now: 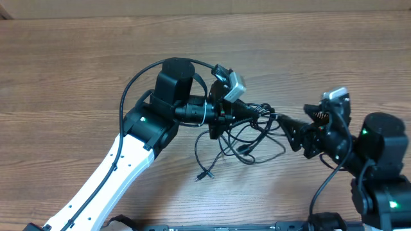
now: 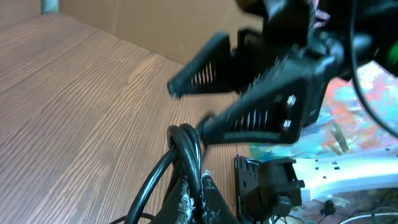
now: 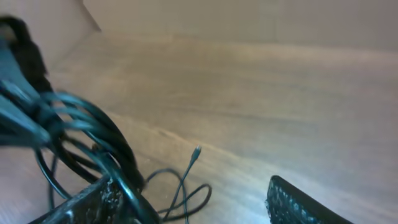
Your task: Untangle cables
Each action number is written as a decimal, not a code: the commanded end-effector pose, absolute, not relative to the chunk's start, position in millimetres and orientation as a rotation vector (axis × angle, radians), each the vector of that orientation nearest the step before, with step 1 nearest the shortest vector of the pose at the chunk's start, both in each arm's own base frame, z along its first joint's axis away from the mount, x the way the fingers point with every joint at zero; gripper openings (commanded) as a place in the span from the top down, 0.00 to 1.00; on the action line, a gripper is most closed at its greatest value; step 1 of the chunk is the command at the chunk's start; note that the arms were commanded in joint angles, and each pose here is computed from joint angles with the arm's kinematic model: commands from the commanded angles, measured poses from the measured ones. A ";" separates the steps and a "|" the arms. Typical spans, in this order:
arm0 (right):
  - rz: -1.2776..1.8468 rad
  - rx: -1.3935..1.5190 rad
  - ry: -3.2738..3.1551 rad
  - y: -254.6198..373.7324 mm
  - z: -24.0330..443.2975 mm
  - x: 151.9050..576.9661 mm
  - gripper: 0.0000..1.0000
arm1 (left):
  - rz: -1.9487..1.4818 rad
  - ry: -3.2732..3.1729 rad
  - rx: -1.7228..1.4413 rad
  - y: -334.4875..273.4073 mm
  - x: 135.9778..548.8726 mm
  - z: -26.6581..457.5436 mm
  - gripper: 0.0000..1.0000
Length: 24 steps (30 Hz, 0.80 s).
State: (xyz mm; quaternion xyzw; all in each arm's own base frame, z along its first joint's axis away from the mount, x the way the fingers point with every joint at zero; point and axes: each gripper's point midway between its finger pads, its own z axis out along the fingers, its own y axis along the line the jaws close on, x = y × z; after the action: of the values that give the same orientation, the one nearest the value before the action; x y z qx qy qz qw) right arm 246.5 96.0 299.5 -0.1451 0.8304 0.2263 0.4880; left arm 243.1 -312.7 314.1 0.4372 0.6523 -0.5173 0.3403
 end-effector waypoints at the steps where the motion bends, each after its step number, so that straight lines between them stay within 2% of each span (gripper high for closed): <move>1: 0.540 -0.451 1.932 102.4 323.3 240.3 0.32 | -1.373 1.612 1.208 -315.7 233.4 324.3 0.96; 7: 0.621 -0.734 1.855 127.0 319.2 215.5 0.33 | -1.400 1.579 1.228 -316.2 228.9 328.5 0.96; 10: 0.640 -0.791 1.847 131.1 315.2 208.2 0.37 | -1.426 1.523 1.254 -316.9 224.2 335.9 0.96; 12: 0.678 -0.836 1.816 137.0 317.5 201.9 0.44 | -1.422 1.509 1.255 -317.4 224.9 338.0 0.96; 16: 0.726 -0.935 1.720 147.1 325.9 191.8 0.44 | -1.449 1.449 1.278 -320.4 218.9 347.4 0.96; 18: 0.735 -0.949 1.710 148.5 326.2 189.8 0.50 | -1.454 1.433 1.281 -323.4 216.6 350.8 0.96; 19: 0.747 -0.952 1.710 149.3 326.2 188.1 0.64 | -1.443 1.453 1.260 -325.0 219.6 350.3 0.96; 20: 0.752 -0.953 1.709 149.7 326.1 187.5 0.68 | -1.436 1.469 1.244 -325.2 222.1 349.7 0.96; 24: 0.786 -0.967 1.692 152.9 328.3 183.1 0.71 | -1.413 1.558 1.153 -326.1 234.9 347.0 0.96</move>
State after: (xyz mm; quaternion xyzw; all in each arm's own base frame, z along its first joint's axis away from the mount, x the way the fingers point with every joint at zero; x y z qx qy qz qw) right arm 192.7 146.5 313.8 -0.3778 0.7255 0.3078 0.4860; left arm 224.7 -323.6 342.7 0.4757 0.5812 -0.5557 0.3566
